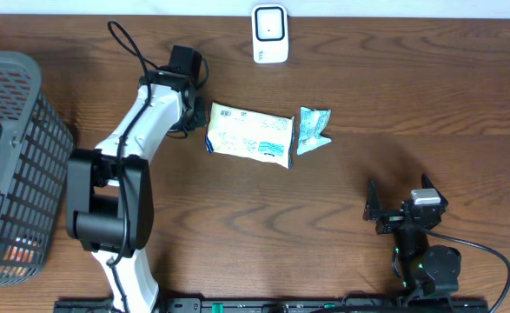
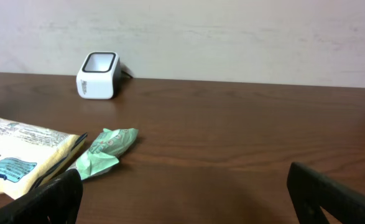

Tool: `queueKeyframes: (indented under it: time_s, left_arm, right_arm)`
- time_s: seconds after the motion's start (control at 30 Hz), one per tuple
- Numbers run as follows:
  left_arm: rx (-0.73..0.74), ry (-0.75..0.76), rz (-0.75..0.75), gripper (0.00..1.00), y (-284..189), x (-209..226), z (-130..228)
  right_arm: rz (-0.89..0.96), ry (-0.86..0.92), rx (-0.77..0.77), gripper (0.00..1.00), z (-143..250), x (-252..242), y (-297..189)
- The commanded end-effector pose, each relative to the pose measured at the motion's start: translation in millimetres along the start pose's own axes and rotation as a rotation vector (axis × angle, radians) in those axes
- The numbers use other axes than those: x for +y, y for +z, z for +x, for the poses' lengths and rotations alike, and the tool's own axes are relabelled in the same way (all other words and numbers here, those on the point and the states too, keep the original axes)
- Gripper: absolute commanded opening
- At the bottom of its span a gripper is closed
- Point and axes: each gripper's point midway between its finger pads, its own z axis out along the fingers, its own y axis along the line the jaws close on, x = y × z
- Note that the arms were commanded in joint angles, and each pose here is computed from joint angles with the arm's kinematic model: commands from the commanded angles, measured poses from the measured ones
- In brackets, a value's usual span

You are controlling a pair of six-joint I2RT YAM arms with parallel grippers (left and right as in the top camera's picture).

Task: Scan the item barcode
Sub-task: 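Carry the tissue pack and set it left of the snack bag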

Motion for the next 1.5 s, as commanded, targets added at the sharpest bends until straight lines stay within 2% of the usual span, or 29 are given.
queueKeyframes:
  time_s: [0.0, 0.17, 0.2, 0.27, 0.33, 0.43, 0.57, 0.73, 0.77, 0.8, 0.93, 1.1, 1.3, 1.47]
  left_arm:
    - [0.005, -0.033, 0.033, 0.08, -2.8, -7.0, 0.9]
    - [0.02, -0.035, 0.067, 0.08, -3.3, -12.6, 3.5]
    - [0.026, -0.035, 0.086, 0.17, -3.7, -15.9, 4.5]
    - [0.033, -0.035, 0.107, 0.42, -4.0, -19.5, 5.5]
    - [0.032, -0.033, 0.107, 0.43, -4.5, -19.4, 5.2]
    - [0.019, -0.012, 0.111, 0.57, -10.6, -18.9, 2.6]
    - [-0.027, 0.054, 0.124, 0.6, -40.3, -17.7, -7.6]
    - [-0.191, 0.109, 0.166, 0.66, -111.8, -13.0, -26.7]
    - [-0.207, 0.108, 0.17, 0.86, -127.7, -9.1, -22.9]
    - [-0.218, 0.107, 0.174, 0.98, -140.7, -5.6, -18.6]
    - [-0.261, 0.115, 0.183, 0.98, -176.0, 4.3, -6.9]
    - [-0.393, 0.074, 0.195, 0.98, -224.9, 18.2, -11.0]
    - [-0.562, -0.166, 0.207, 0.98, -308.5, 71.8, -26.0]
    - [-0.6, -0.432, 0.129, 1.0, -351.2, 150.0, -28.7]
  right_arm:
    - [0.001, 0.01, 0.001, 0.99, 1.1, -0.2, 0.0]
    - [0.001, 0.01, 0.001, 0.99, 1.1, -0.2, 0.0]
    - [0.001, 0.01, 0.001, 0.99, 1.1, -0.2, 0.0]
    - [0.001, 0.01, 0.001, 0.99, 1.1, -0.2, 0.0]
    - [0.001, 0.01, 0.001, 0.99, 1.1, -0.2, 0.0]
    - [0.001, 0.01, 0.001, 0.99, 1.1, -0.2, 0.0]
    - [0.001, 0.01, 0.001, 0.99, 1.1, -0.2, 0.0]
    - [0.001, 0.01, 0.001, 0.99, 1.1, -0.2, 0.0]
    - [0.001, 0.01, 0.001, 0.99, 1.1, -0.2, 0.0]
    - [0.001, 0.01, 0.001, 0.99, 1.1, -0.2, 0.0]
    - [0.001, 0.01, 0.001, 0.99, 1.1, -0.2, 0.0]
    - [0.001, 0.01, 0.001, 0.99, 1.1, -0.2, 0.0]
    - [0.001, 0.01, 0.001, 0.99, 1.1, -0.2, 0.0]
    - [0.001, 0.01, 0.001, 0.99, 1.1, -0.2, 0.0]
